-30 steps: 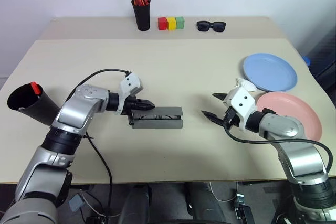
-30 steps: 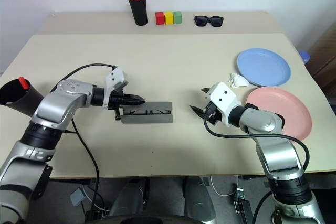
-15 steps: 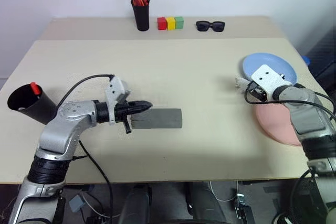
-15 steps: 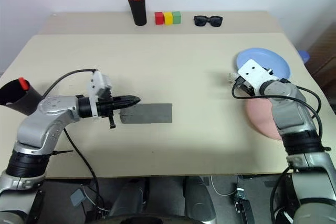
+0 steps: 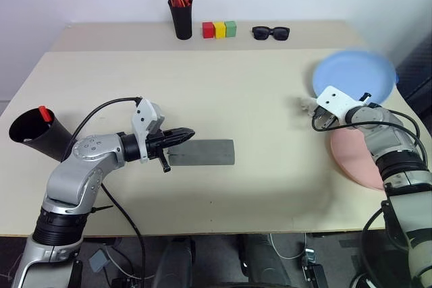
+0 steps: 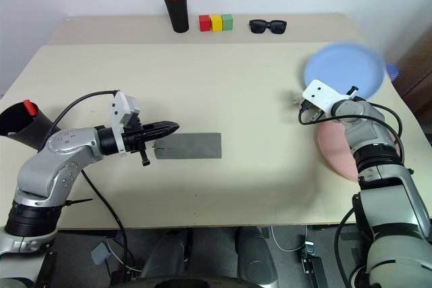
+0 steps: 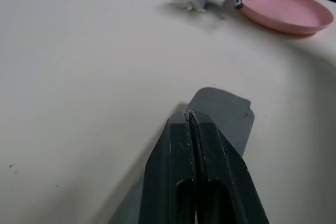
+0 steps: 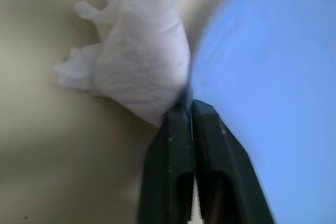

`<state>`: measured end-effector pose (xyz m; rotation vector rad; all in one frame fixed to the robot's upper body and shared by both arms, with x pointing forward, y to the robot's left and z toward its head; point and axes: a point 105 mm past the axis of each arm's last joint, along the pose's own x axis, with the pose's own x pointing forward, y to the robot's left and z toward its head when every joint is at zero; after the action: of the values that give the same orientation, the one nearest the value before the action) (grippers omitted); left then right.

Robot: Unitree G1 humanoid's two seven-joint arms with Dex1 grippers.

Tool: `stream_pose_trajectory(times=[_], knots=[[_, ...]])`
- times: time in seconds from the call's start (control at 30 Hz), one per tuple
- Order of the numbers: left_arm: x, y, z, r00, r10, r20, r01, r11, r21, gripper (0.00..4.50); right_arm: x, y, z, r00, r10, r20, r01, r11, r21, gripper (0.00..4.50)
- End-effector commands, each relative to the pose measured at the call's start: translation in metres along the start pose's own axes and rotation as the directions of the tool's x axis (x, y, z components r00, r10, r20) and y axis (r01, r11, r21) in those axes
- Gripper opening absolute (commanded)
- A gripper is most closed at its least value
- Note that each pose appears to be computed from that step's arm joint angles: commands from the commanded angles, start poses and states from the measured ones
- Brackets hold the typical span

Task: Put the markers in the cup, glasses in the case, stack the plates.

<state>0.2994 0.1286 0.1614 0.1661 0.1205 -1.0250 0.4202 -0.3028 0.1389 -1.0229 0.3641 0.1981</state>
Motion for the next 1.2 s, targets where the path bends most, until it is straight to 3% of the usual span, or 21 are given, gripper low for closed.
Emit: stream_pose_trajectory(times=[0.03,0.23,0.4,0.6,0.63,0.73,0.87,0.93,1.0,1.2], knots=[[-0.001,0.001,0.015,0.999,0.005,0.052,-0.008,0.999,0.047,0.0,-0.021,-0.036,0.022,0.99,-0.117,0.084,0.121,0.992,-0.047,0.05],[0.003,0.006,0.02,0.998,-0.005,0.069,0.001,0.999,0.054,0.0,-0.087,-0.051,0.025,0.984,-0.124,0.125,0.119,0.992,0.048,0.05],[0.009,0.009,0.023,0.996,-0.037,0.077,0.033,0.998,0.057,0.0,-0.146,-0.019,0.007,0.994,0.063,0.091,-0.068,0.996,0.06,0.05],[0.018,0.008,0.025,0.994,-0.076,0.083,0.071,0.995,0.07,0.0,-0.167,0.026,-0.02,0.97,0.241,-0.008,-0.24,0.967,0.081,0.05],[0.019,0.008,0.026,0.993,-0.077,0.086,0.071,0.995,0.07,0.0,-0.166,0.03,-0.02,0.966,0.258,-0.006,-0.256,0.962,0.092,0.05],[0.02,0.008,0.027,0.993,-0.07,0.094,0.064,0.996,0.068,0.0,-0.156,0.032,-0.002,0.969,0.238,0.072,-0.244,0.967,0.074,1.32],[0.017,0.008,0.027,0.994,-0.055,0.099,0.049,0.997,0.066,0.0,-0.132,0.025,0.04,0.954,0.153,0.258,-0.187,0.976,0.115,3.37],[0.015,0.008,0.026,0.994,-0.036,0.104,0.03,0.998,0.061,0.0,-0.095,0.019,0.049,0.961,0.059,0.27,-0.119,0.97,0.214,3.37],[0.013,0.006,0.025,0.994,-0.016,0.108,0.009,0.998,0.06,0.0,-0.057,0.014,0.048,0.978,-0.024,0.208,-0.036,0.96,0.279,3.37],[0.0,0.006,0.025,0.992,0.057,0.114,-0.063,0.997,0.053,0.0,0.001,0.019,0.03,0.996,-0.035,0.088,0.016,0.976,0.217,3.37]])
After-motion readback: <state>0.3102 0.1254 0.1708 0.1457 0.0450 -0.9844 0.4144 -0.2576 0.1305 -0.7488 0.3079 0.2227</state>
